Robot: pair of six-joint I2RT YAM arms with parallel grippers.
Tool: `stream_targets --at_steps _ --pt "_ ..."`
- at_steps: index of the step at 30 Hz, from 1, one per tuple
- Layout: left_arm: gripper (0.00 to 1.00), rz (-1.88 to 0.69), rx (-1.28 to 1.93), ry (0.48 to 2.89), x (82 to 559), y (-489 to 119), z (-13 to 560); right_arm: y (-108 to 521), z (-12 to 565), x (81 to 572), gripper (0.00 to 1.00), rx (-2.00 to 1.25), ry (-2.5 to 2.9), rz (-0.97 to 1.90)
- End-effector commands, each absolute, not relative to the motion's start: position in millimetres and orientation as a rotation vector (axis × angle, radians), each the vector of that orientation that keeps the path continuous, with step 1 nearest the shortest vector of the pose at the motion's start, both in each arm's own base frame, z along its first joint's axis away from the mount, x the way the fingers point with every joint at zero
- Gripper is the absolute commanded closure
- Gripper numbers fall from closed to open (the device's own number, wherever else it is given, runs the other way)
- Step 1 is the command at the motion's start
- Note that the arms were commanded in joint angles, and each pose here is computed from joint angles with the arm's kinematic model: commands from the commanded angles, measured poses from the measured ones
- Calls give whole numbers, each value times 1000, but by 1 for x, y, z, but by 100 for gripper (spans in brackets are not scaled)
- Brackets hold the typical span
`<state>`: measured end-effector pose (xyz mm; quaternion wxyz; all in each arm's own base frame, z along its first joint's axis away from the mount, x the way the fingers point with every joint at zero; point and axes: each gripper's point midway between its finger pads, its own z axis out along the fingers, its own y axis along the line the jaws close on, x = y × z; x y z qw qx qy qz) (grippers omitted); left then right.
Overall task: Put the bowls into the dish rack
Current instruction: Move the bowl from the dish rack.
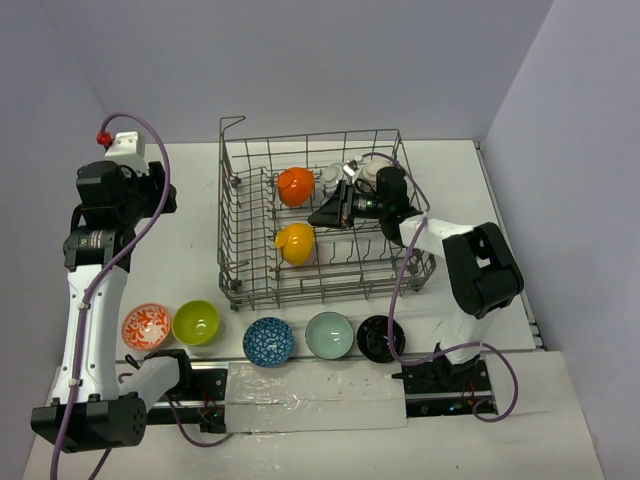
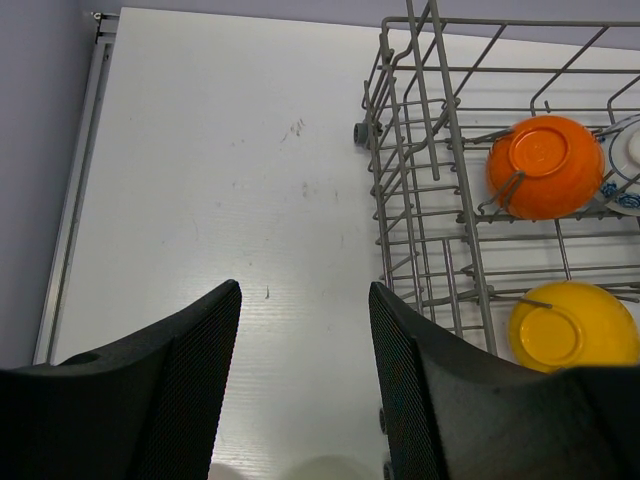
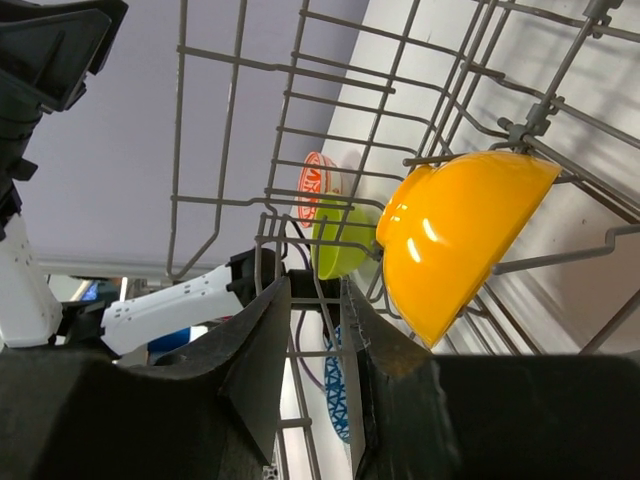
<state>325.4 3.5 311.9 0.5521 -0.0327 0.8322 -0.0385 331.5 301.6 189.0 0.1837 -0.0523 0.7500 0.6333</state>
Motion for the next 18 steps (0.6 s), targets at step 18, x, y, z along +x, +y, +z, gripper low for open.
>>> stream_targets --at_steps 18 --pt "43 -174 23 1924 317 -14 309 250 306 336 51 -626 1929 1037"
